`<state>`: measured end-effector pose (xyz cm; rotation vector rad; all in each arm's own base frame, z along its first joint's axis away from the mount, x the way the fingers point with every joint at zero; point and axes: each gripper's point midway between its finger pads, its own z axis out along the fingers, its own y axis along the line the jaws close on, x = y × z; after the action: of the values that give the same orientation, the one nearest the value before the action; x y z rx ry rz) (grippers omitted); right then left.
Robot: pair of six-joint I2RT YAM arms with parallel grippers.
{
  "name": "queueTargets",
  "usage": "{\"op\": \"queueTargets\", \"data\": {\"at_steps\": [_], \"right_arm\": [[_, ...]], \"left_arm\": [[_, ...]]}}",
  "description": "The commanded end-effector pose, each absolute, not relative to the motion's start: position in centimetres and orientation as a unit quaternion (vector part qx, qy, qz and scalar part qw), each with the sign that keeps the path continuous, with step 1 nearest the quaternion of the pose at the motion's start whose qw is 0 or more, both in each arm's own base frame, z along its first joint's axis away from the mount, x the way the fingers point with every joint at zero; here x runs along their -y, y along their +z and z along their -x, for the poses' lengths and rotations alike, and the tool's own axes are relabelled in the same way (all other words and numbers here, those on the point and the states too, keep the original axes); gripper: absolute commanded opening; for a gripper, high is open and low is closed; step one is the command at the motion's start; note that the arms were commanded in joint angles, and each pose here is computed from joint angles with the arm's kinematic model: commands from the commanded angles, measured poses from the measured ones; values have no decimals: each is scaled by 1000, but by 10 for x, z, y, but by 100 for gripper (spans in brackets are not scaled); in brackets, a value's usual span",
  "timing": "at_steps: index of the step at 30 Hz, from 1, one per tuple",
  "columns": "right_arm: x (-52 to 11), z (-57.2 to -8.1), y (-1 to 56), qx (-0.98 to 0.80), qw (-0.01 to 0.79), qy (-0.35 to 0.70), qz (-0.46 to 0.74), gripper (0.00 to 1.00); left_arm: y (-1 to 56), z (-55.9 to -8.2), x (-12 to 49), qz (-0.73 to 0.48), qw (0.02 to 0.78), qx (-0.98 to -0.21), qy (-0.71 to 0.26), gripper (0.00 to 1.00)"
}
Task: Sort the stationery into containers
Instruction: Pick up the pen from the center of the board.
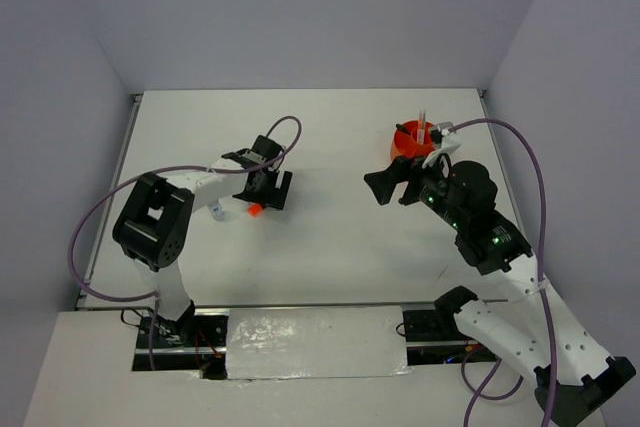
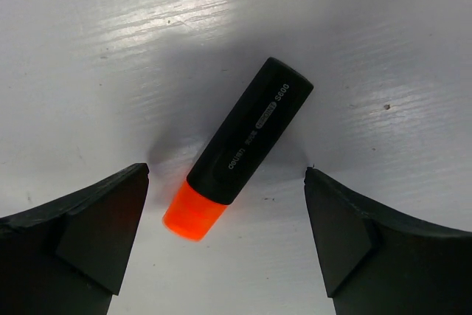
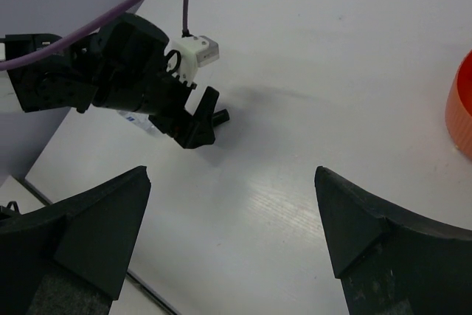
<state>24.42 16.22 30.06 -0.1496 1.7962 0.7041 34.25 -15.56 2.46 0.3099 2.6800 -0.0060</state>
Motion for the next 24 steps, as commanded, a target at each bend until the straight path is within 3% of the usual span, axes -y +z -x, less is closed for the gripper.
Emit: {"op": "queueTargets", "data": {"at_steps": [1, 8, 11, 15, 24], "right_arm": [[-171, -239, 307, -757, 563, 323, 75, 100], [-176, -238, 321, -750, 564, 337, 75, 100], [-177, -237, 322, -748, 565, 341, 75, 100], [-180, -237, 315, -752, 556, 345, 79, 100], [-193, -243, 291, -756, 535, 370, 71, 100]], "left_arm": [[23, -347, 169, -115, 216, -969, -43, 99], [9, -325, 169, -92, 172, -979, -55, 87], [2, -316, 168, -85, 159, -982, -58, 74], [-5, -305, 163, -80, 154, -984, -39, 41], [-25, -279, 166, -86, 153, -984, -16, 2]]}}
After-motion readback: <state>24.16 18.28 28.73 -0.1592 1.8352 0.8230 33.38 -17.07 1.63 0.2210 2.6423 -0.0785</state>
